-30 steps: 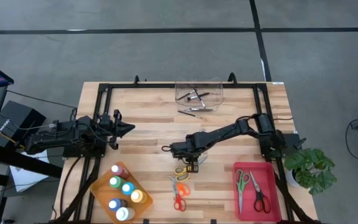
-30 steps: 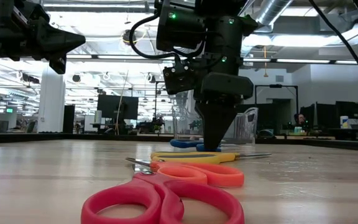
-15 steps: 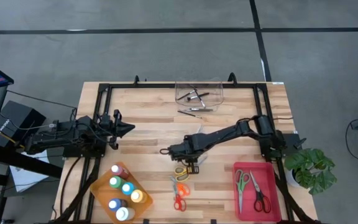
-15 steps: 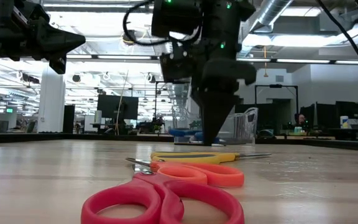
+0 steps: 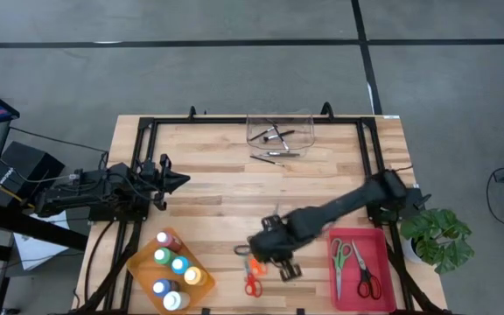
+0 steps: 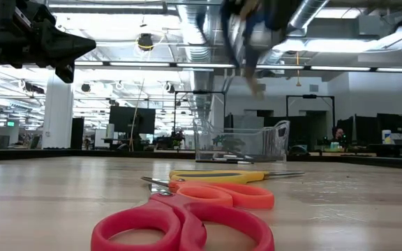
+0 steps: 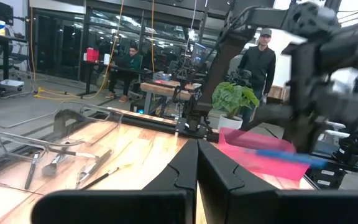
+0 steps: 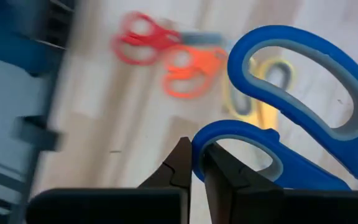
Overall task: Pick & Place Paint Supplies
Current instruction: Put the blue scissor into the red bin
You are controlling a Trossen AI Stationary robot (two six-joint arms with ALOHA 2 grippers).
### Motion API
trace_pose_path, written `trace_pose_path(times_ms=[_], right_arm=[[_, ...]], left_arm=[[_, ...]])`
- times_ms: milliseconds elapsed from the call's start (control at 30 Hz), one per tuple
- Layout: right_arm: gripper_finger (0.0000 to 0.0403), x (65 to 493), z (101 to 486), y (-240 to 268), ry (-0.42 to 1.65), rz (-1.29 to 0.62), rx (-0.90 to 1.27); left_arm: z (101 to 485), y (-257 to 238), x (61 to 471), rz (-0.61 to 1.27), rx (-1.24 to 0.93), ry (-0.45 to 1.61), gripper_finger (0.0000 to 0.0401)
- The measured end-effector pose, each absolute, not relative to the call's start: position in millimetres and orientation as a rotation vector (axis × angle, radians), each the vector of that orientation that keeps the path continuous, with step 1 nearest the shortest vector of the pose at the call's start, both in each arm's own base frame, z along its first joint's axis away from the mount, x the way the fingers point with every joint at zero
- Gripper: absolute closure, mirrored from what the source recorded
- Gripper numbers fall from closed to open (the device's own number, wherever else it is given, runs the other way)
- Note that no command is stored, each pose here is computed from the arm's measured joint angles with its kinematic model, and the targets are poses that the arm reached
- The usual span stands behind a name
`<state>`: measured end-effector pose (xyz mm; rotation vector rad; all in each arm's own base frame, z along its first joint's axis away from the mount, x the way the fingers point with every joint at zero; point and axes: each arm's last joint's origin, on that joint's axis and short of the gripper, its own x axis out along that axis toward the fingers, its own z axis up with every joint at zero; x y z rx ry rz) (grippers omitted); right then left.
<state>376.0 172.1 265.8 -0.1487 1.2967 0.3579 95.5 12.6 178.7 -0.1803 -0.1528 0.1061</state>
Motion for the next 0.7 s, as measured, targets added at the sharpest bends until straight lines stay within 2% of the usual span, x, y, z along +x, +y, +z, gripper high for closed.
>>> trace_pose_path(times_ms=[367,533,700], right_arm=[[0.0388,279.7,349.4,232.5,1.181,0.363,0.086],[0.0388,241.1,357.1,254.6,1.205,0.258,0.154],[0.0388,206.1,345.8,277.0,1.287,0.155,0.153]], left_arm=[[178.8,12.6,95.5,0.106,-0.18,-0.154,0.0401],[178.8,12.6,95.5,0.106,-0.18,-0.154,0.0401],[178.8,12.6,95.5,0.106,-0.18,-0.154,0.0401]])
